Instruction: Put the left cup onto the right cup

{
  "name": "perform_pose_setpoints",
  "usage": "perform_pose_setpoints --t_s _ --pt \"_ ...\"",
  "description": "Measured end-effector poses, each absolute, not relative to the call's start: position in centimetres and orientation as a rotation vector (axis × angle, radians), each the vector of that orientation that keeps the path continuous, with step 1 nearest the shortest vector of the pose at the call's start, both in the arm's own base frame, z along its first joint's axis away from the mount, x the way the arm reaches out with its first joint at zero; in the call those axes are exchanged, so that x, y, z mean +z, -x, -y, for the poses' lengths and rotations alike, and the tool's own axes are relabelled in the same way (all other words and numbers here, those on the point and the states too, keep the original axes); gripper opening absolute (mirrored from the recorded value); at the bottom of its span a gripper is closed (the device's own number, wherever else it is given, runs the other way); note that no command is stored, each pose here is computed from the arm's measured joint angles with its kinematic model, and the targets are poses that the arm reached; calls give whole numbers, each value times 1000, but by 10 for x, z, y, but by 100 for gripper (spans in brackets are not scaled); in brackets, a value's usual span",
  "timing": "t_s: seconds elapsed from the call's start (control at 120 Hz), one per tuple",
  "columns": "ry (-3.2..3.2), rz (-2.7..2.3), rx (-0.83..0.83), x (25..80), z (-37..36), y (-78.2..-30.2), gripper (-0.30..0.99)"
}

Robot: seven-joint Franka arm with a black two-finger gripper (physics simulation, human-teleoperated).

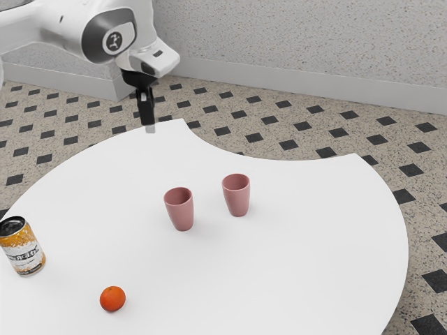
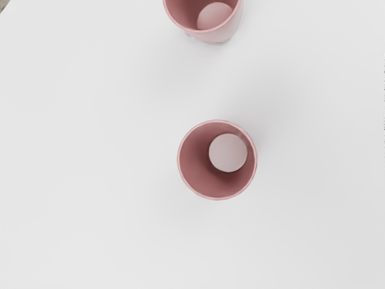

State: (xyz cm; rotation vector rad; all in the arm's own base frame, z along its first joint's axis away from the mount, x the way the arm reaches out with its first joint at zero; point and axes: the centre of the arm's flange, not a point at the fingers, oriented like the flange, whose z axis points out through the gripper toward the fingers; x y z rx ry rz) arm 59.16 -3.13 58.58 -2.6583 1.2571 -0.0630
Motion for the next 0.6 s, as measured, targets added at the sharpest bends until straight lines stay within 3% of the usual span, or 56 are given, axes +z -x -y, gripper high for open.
perform_pose_setpoints --t_s 0.1,0.6 --pt "2694 -1248 -21 573 20 -593 69" --pt "2716 -1379 165 400 6 -674 69"
